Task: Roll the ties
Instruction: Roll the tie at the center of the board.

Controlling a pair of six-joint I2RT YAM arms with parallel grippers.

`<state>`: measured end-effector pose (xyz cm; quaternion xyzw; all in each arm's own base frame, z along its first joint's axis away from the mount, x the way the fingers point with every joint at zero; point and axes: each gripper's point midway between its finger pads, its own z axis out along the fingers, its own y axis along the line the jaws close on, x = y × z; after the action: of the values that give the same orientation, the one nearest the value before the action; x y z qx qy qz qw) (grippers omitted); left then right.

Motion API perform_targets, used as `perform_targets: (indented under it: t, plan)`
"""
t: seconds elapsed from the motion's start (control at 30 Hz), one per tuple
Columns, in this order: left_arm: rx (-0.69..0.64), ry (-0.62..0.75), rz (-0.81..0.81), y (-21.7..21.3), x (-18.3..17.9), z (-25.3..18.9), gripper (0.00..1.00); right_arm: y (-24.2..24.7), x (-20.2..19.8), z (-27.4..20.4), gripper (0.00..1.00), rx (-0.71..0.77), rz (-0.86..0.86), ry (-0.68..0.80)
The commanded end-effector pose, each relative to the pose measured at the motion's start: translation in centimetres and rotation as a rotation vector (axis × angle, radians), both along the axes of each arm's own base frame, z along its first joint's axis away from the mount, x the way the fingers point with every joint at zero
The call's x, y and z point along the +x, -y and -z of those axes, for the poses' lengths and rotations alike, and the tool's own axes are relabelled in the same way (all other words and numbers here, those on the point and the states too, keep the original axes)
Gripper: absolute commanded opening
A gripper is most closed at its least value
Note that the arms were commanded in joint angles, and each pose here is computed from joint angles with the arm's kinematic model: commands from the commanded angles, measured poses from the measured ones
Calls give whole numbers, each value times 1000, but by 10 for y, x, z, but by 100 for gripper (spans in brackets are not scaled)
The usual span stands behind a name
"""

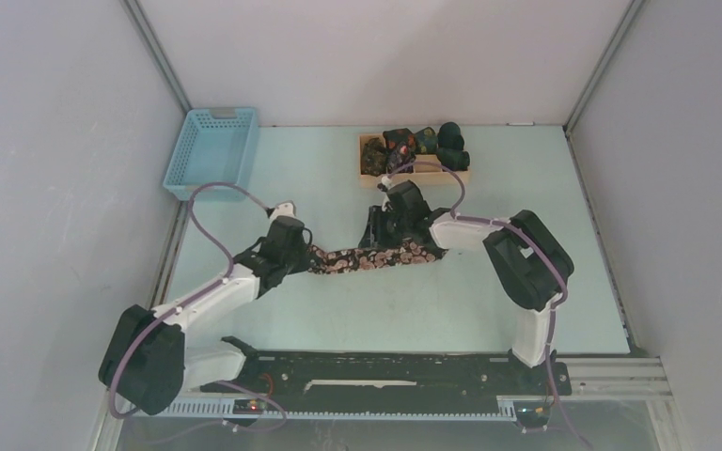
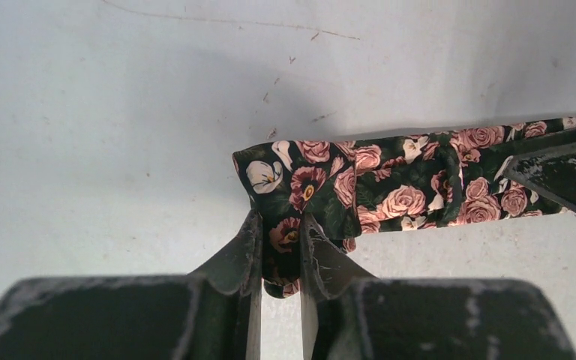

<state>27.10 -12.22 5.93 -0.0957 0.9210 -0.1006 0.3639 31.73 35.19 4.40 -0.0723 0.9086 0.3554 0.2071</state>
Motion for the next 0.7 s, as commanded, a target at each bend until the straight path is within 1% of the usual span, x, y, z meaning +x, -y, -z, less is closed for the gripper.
perform_targets:
  t: [0.0,0.2,0.37,0.53,0.67]
  plan:
    - [200,0,-21,-18,7,-12,11,-1,8,-38,40,55,5,88]
    - [383,-30,-11,-25,8,-16,11,11,10,-45,40,61,37,91]
    - [521,-51,-2,-23,11,-17,10,22,13,-51,39,57,71,102]
    - [647,-47,15,-10,11,-22,9,37,17,-54,38,52,122,106]
    - [709,-53,36,1,11,-20,9,45,19,-56,37,57,148,101]
